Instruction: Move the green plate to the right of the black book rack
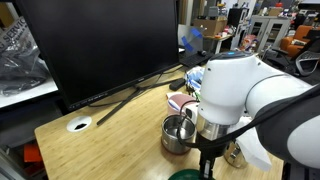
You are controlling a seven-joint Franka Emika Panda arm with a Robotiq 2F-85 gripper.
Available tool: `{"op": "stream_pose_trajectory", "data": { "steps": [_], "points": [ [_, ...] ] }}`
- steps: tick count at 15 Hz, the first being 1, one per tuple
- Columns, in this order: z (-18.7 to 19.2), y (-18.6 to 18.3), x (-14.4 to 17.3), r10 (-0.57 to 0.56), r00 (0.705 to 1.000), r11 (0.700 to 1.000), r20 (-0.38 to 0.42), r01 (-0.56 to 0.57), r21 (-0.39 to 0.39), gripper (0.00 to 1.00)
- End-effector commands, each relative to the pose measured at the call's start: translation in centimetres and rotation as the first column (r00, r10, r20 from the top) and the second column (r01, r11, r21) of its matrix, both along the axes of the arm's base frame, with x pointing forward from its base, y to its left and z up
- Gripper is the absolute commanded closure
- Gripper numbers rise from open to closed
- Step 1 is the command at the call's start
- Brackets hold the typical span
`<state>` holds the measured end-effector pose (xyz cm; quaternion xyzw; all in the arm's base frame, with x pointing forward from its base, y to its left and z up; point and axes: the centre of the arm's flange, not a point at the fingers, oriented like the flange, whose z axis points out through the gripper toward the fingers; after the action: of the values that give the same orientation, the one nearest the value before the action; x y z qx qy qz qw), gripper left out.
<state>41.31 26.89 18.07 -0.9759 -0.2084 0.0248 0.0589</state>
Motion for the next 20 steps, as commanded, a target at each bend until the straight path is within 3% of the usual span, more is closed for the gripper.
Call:
{"op": "stream_pose_trajectory", "data": {
  "steps": [1,9,20],
  "points": [
    [1.0,0.4,-0.4,0.064,0.998,0.997,-0.009,-0.064,0.042,0.98],
    [1.6,0.9,-0.6,0.135,0.99,0.986,-0.029,-0.131,0.099,0.98],
    [3.8,-2.1,1.0,0.13,0.991,0.963,-0.009,-0.124,0.239,0.98]
  ]
}}
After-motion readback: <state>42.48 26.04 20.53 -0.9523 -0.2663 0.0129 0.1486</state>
